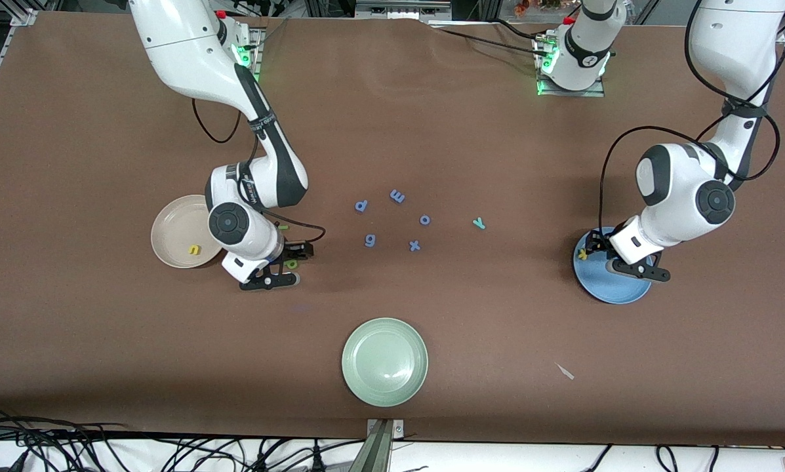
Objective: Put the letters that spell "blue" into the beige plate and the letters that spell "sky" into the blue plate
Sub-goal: 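Grasp the green d with the right gripper while the left gripper places k, then place the green d in the white plate while the left gripper grasps teal y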
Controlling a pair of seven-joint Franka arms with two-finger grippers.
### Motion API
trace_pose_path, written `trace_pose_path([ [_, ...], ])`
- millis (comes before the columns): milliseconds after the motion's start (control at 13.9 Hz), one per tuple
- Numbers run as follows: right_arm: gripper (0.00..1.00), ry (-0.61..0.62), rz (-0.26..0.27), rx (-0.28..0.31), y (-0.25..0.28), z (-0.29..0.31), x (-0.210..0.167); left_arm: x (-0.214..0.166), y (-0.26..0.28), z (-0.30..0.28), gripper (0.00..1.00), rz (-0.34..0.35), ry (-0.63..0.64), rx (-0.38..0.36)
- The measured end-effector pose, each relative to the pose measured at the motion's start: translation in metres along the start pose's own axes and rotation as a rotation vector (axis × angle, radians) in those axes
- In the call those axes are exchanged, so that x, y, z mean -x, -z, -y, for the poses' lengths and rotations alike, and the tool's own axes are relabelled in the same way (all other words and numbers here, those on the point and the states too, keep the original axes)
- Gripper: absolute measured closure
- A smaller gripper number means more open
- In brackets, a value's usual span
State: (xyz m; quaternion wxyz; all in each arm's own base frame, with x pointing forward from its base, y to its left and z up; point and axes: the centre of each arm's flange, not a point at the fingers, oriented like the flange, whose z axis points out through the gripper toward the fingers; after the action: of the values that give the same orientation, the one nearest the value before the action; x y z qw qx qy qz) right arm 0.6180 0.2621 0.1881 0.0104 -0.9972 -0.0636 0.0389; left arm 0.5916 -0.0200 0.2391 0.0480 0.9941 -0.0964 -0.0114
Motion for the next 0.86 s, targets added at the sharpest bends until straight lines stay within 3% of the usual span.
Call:
trace_pose_path([
  [288, 0.02, 0.0, -0.017, 0.003, -0.006, -0.001, -0.002, -0.009, 0.008, -0.123, 0.44, -0.012, 0.023, 0.001],
  [432, 0.15, 0.0, -0.019, 0.004, -0.008, 0.0, -0.002, 0.0, 0.0, -0.196, 0.41, 0.005, 0.055, 0.015],
  [576, 0.21, 0.001, -0.017, 0.006, -0.011, 0.0, -0.002, 0.013, -0.013, -0.242, 0.41, 0.029, 0.091, 0.044],
  [721, 0.44, 0.0, -0.018, 0.008, -0.011, -0.001, -0.002, 0.02, -0.031, -0.258, 0.41, 0.043, 0.101, 0.053],
  [793, 0.52, 0.0, -0.02, 0.007, -0.01, -0.001, -0.003, 0.021, -0.04, -0.259, 0.44, 0.049, 0.103, 0.051],
  [865, 0.52, 0.0, -0.02, 0.007, -0.01, -0.001, -0.003, 0.021, -0.047, -0.256, 0.44, 0.054, 0.107, 0.047],
])
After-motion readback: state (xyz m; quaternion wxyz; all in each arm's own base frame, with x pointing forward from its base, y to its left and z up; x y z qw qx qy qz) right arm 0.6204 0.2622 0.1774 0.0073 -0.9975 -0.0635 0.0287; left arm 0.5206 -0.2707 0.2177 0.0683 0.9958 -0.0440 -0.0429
